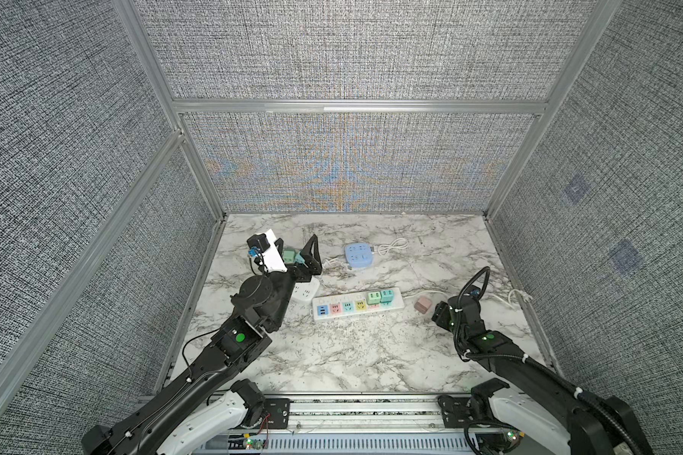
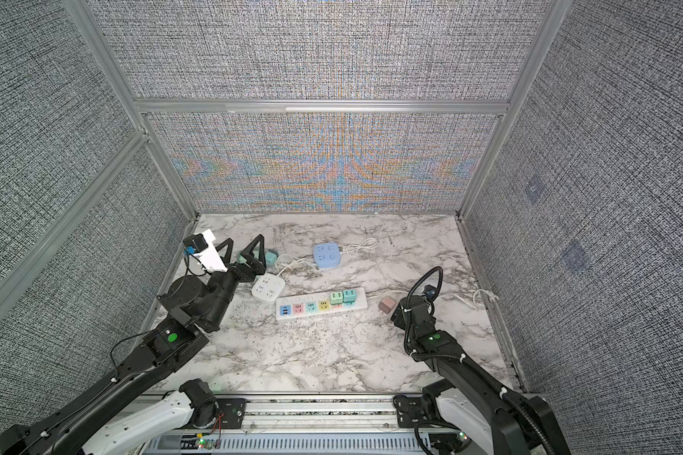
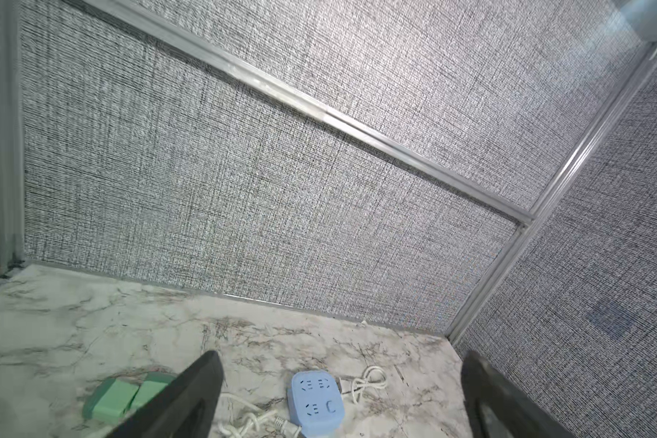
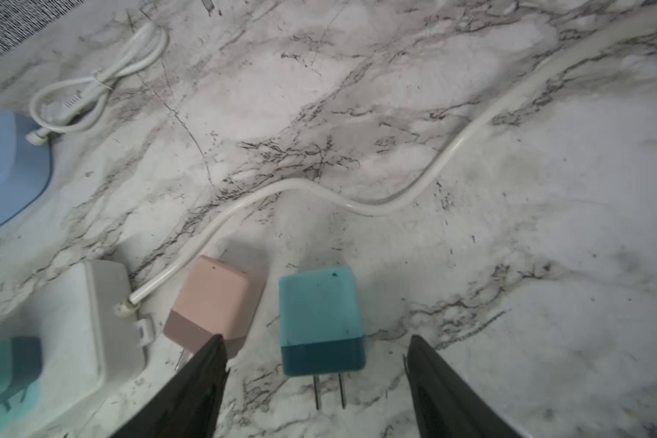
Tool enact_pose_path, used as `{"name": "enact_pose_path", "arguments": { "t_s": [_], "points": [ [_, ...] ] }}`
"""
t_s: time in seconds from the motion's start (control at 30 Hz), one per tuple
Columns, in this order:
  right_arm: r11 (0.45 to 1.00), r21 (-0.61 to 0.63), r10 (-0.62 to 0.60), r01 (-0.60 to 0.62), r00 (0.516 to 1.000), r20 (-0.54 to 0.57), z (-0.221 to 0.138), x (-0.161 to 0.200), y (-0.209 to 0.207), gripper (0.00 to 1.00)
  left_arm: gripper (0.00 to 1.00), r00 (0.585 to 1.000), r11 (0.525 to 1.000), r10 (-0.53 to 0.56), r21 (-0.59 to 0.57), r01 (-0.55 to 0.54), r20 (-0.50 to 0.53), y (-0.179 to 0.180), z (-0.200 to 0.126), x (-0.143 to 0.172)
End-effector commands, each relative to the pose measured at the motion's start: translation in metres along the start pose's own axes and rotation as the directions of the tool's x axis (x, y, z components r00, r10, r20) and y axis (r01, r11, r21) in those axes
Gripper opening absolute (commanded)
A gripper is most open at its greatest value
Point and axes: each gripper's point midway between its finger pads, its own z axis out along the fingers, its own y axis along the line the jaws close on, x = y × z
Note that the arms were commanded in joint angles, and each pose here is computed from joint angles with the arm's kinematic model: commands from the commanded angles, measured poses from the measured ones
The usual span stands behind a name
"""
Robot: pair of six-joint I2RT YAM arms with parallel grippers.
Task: Insert plugs into power strip
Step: Pick up the plug from the middle-right of the table.
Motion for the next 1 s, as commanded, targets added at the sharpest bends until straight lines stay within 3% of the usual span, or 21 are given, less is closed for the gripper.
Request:
{"name": "enact_pose_path", "arguments": {
  "t_s": [0.0,0.17,0.27,0.43,0.83,0.97],
  "points": [
    [1.0,0.017,0.017,-0.017,1.0,0.005,0.003,-0.007,0.001,0.75,0.99,0.996,1.0,0.026,-0.009,-0.025,0.087,0.008,-0.009,-0.009],
    [1.0,0.011,0.022,-0.021,0.999,-0.039,0.01,-0.002,0.002,0.72,0.99,0.985,0.993,-0.019,0.12,-0.002,0.171,-0.001,-0.03,-0.018],
    [1.0,-0.004,0.01,-0.01,0.998,-0.068,0.012,0.002,0.005,0.71,0.99,0.991,0.992,0.009,0.125,-0.026,0.131,-0.004,-0.029,-0.015],
    [1.0,-0.01,-0.02,0.019,0.991,-0.13,0.021,0.011,0.012,0.7,0.99,0.998,0.998,0.068,0.004,-0.068,0.012,0.009,-0.015,0.0],
    [0.994,0.056,-0.084,0.095,0.98,-0.181,0.034,0.032,0.012,0.57,0.99,0.992,0.977,0.127,0.171,-0.124,-0.009,-0.018,-0.019,0.01],
    [0.988,0.102,-0.093,0.113,0.978,-0.188,0.038,0.032,0.008,0.55,0.99,0.992,0.976,0.129,0.177,-0.127,-0.002,-0.017,-0.019,0.012]
  ]
}}
